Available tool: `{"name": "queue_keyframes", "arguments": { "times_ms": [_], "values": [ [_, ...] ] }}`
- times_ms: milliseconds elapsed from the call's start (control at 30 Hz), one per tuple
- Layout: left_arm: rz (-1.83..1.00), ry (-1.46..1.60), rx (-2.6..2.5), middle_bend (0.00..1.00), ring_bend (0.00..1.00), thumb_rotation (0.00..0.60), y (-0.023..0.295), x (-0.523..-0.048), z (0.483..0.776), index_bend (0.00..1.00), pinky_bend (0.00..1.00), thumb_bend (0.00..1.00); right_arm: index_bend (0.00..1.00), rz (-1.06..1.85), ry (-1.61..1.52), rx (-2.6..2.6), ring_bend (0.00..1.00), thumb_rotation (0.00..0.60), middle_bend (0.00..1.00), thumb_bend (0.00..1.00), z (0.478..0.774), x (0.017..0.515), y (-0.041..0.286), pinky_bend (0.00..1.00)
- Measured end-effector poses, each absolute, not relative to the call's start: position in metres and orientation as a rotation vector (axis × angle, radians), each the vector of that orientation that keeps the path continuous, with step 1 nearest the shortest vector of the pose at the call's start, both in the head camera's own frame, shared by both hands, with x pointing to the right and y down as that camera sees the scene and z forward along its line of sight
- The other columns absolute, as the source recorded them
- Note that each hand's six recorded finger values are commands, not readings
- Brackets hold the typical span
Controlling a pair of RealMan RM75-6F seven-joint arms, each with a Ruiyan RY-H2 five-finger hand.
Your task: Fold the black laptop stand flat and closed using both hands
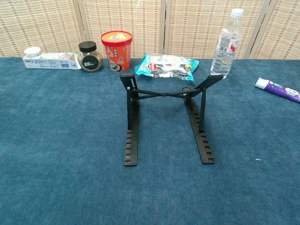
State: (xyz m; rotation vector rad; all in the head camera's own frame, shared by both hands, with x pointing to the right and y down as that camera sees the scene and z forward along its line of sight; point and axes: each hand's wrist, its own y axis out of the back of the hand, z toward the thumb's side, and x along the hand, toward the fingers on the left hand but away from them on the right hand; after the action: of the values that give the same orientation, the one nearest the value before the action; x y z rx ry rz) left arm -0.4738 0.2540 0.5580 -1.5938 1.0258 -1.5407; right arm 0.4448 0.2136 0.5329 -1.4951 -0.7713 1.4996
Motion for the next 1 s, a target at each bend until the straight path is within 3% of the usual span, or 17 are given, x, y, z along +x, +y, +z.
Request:
{"name": "queue_keyframes", "arguments": {
  "times_ms": [633,1000],
  "values": [
    [-1.539,1.035,-1.600,0.20,0.11,0.600,0.255,-0.473,0.557,0.29,0.07,0.17,0.00,1.455,-0.795,-1.572,0.04,0.600,0.12,0.13,0.535,0.435,0.210,0.15],
    [-1.532,1.033,-1.613,0.20,0.11,0.600,0.254,-0.469,0.557,0.29,0.07,0.17,0.00,1.394,-0.793,-1.733,0.06,0.600,0.17,0.13,0.554,0.413,0.203,0.15]
  ]
}}
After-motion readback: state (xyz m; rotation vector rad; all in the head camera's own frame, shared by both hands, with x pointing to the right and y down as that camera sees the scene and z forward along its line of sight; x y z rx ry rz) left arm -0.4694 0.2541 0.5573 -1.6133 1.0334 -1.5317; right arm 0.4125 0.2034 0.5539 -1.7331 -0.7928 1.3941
